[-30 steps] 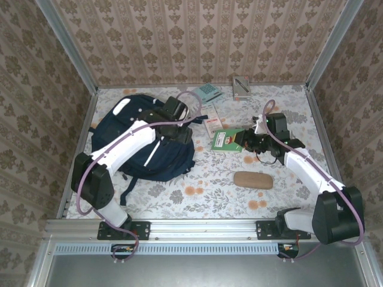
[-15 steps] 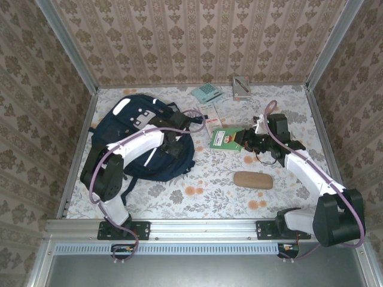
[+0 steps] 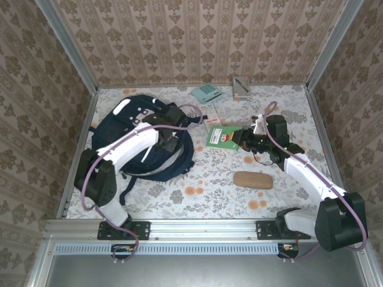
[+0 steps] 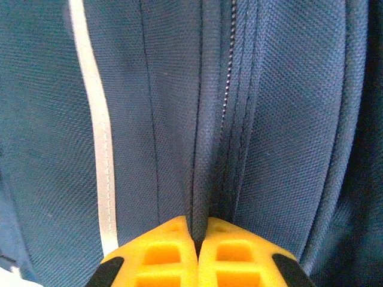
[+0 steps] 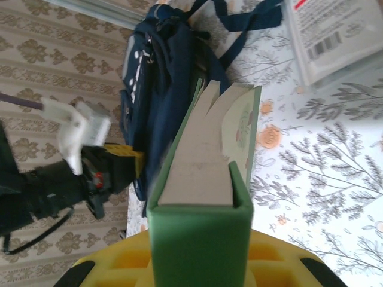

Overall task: Pack the student bag
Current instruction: Open the student bag at the middle-left of the table, then place the book in the student bag.

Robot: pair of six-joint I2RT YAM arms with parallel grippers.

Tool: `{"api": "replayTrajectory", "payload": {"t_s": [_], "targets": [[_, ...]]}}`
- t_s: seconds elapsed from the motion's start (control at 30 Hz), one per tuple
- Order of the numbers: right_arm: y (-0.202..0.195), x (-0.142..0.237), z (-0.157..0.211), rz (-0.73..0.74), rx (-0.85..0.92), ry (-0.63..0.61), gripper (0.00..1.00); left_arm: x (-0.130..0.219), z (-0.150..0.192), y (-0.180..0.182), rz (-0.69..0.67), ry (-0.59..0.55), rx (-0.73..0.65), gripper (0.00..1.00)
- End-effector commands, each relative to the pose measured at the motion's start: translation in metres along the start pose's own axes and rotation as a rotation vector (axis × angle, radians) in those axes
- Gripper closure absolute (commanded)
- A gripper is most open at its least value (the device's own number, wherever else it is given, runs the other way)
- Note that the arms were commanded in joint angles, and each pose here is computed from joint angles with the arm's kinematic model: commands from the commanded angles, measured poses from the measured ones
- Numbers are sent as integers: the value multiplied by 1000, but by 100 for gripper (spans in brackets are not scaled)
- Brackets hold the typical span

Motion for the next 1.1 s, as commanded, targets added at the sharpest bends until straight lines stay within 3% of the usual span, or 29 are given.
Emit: {"api": "replayTrajectory", "payload": {"t_s": [0.0,0.27,0.57,0.93,1.07], "targets": [[46,0,-10,-160,69,-10,100,54,-28,29,5,-156,78,100],[95,-49,1,-255,105,69,100,103,-52,57,130,-292,200,100],[113,-132,2,-280,13,75,100,125,-60,76,258,-390,334,100],[129,-235,-18,-411,-174,-38,100,138,-68,77,324,-418,381,100],[121,-273,-23,-365,-218,-95,100,140,-69,76,344,-422,395,100]]}}
Point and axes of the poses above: each hand's point on the last joint's axis, 136 mm out from that joint toward the fingers, its own x axis back along the fingers, its own y axis along the line the jaws close on, z = x × y, the point moved 2 cm from there along x, back along the fingers
